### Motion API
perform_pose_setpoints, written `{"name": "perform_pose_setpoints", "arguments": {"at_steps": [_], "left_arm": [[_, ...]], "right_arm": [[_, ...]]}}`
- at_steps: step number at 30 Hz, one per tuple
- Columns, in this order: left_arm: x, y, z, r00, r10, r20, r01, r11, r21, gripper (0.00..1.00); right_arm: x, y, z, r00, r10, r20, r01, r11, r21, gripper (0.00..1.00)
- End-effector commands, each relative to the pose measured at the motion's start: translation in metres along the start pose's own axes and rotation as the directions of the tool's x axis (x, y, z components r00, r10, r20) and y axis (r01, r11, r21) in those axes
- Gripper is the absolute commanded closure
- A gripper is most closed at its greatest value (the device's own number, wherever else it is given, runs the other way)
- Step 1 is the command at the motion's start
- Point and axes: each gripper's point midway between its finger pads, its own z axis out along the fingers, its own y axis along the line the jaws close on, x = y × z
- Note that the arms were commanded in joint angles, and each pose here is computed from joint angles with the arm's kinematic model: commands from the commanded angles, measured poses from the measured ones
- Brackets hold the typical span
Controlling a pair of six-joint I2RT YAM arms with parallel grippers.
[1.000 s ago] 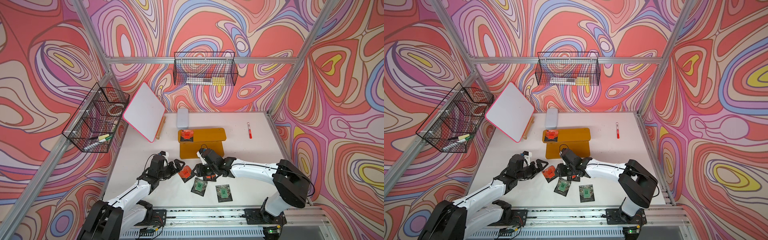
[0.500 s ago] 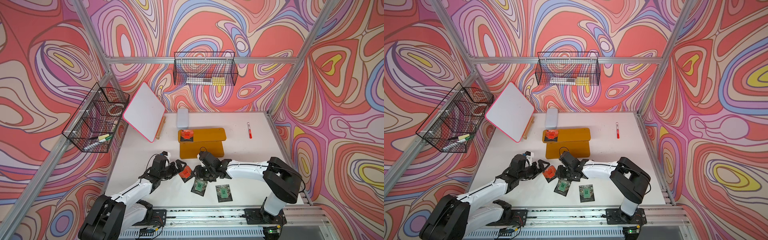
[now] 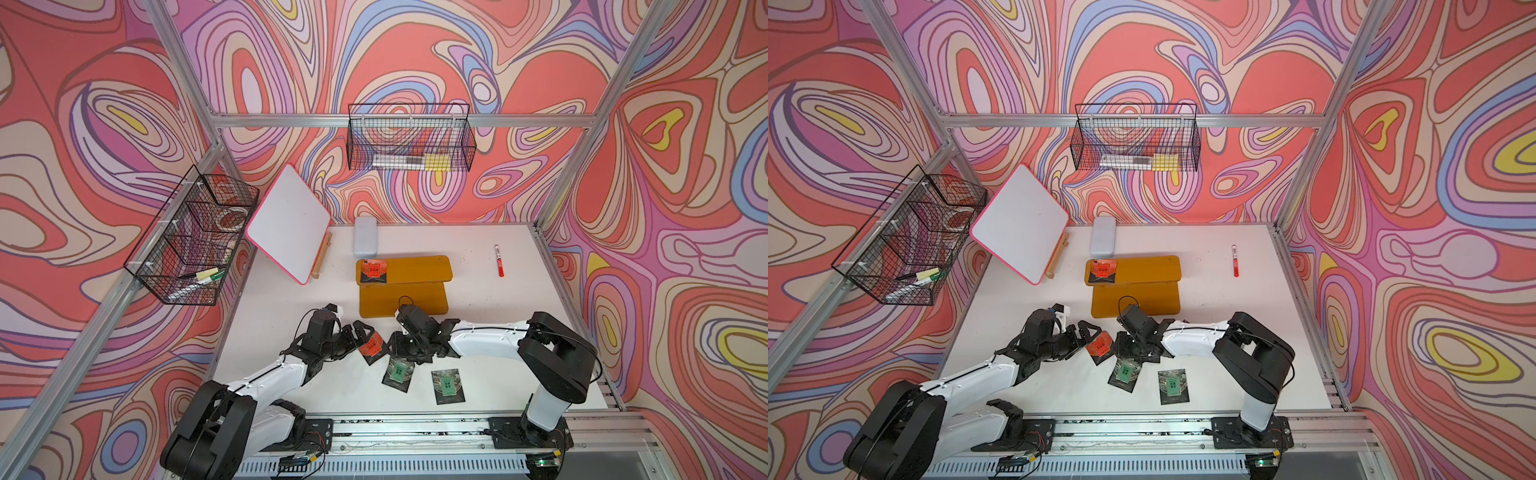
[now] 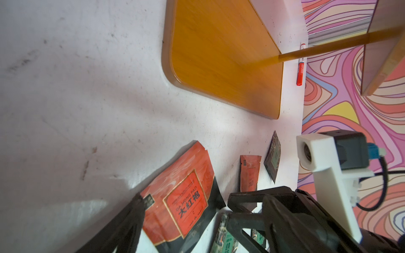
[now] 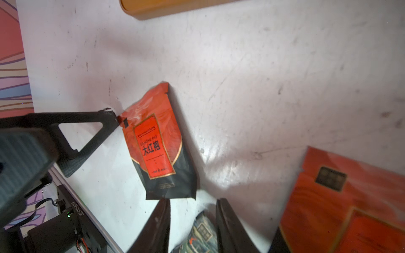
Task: Place the tea bags on the shelf by color
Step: Pick up the tea bag from the center of the board.
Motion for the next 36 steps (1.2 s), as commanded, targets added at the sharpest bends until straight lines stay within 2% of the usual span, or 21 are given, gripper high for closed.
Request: {"name": "perform_pose_setpoints", "arguments": {"at_steps": [1,15,29,35,36], "left_arm": [[0.001,0.003,0.002,1.000,0.009,0.006,-0.009,1.000,-0.011,0.12],[0.003,0.007,0.007,1.000,0.008,-0.008,-0.008,1.000,-0.020,0.12],[0.004,0.009,0.006,1.000,0.006,-0.008,-0.007,1.000,-0.025,0.12],[0.004,0.009,0.006,1.000,0.006,-0.007,-0.006,1.000,-0.026,0.12],[0.003,0.008,0.005,1.000,0.007,-0.005,-0.007,1.000,-0.024,0.12]], "right_arm": [[0.001,0.000,0.011,1.000,0.009,-0.005,-0.009,1.000,0.003,0.64],[-0.001,0.004,0.018,1.000,0.027,-0.012,-0.027,0.999,-0.016,0.70],[0.002,0.012,0.023,0.998,0.061,-0.031,-0.062,0.996,-0.065,0.85],[0.000,0.014,0.021,0.998,0.060,-0.026,-0.062,0.995,-0.074,1.00],[0.000,0.014,0.021,0.998,0.057,-0.023,-0.058,0.995,-0.076,1.00]]}}
